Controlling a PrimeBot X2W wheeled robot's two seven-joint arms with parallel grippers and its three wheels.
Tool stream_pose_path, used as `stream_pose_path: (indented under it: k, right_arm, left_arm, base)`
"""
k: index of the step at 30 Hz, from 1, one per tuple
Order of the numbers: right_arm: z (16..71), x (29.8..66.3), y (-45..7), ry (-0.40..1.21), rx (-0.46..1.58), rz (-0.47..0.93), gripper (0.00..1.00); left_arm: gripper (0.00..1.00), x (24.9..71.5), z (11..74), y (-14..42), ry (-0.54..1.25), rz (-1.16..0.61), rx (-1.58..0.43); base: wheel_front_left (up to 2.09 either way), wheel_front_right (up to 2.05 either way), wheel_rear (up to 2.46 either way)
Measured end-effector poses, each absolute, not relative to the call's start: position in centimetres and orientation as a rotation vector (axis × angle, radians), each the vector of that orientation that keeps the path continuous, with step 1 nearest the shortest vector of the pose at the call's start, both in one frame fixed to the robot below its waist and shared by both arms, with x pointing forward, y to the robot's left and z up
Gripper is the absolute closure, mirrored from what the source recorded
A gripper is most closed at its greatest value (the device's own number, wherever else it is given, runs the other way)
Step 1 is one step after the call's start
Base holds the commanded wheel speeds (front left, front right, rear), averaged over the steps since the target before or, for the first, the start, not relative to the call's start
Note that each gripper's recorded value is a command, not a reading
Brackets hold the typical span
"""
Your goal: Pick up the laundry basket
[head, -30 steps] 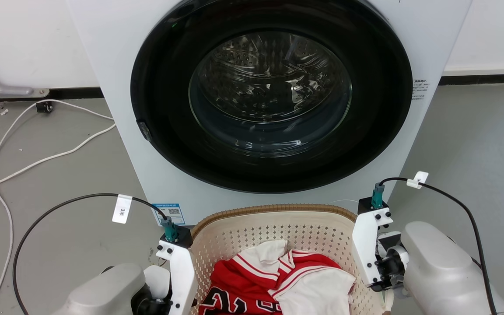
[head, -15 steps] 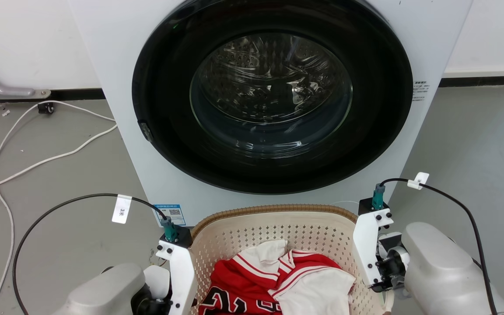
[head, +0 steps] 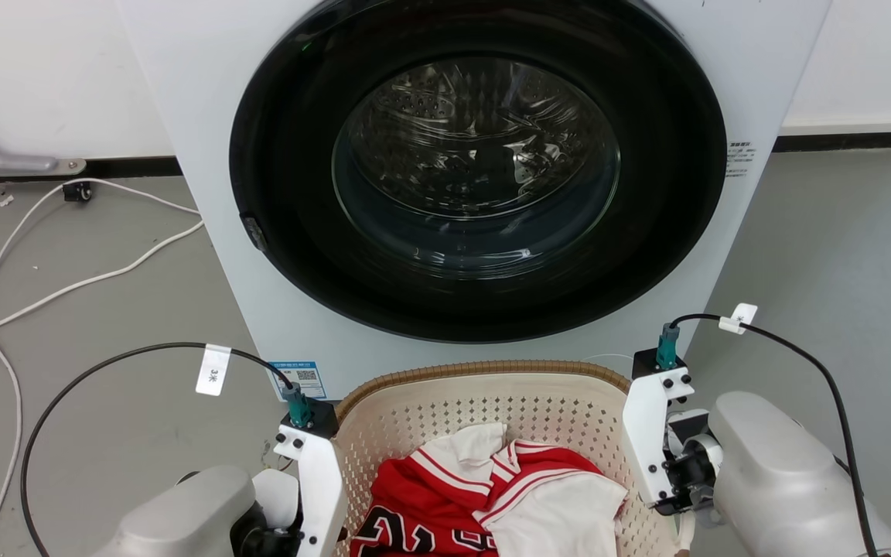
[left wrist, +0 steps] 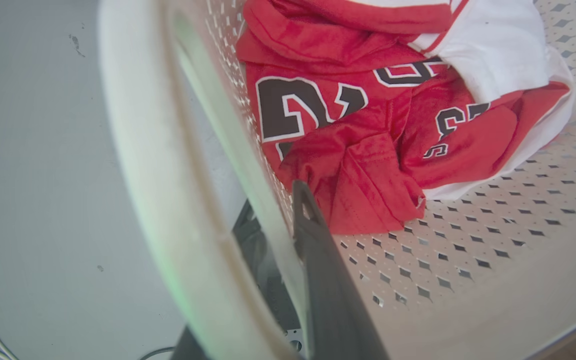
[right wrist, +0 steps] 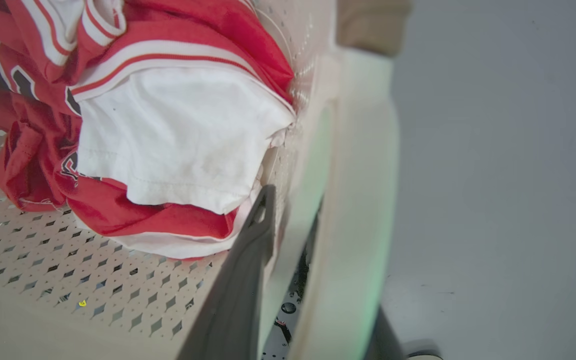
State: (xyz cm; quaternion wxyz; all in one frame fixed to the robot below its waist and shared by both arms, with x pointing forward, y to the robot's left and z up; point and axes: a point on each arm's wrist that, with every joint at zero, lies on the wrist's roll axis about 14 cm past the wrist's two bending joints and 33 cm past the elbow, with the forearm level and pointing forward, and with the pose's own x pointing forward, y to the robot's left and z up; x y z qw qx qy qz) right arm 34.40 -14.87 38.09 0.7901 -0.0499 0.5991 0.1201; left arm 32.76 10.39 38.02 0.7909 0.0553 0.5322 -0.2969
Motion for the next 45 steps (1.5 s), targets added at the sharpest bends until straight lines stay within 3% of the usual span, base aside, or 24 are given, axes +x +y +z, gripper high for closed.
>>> stream_pose_path:
  k: [45]
  right_arm:
    - [38.04, 34.41, -14.63, 1.281, -0.096, 0.257, 1.00]
  left_arm:
    - [1.00, 32.71, 38.10, 10.59, 1.134, -0.625, 0.107]
  base:
    - [0.00, 0.00, 0.00]
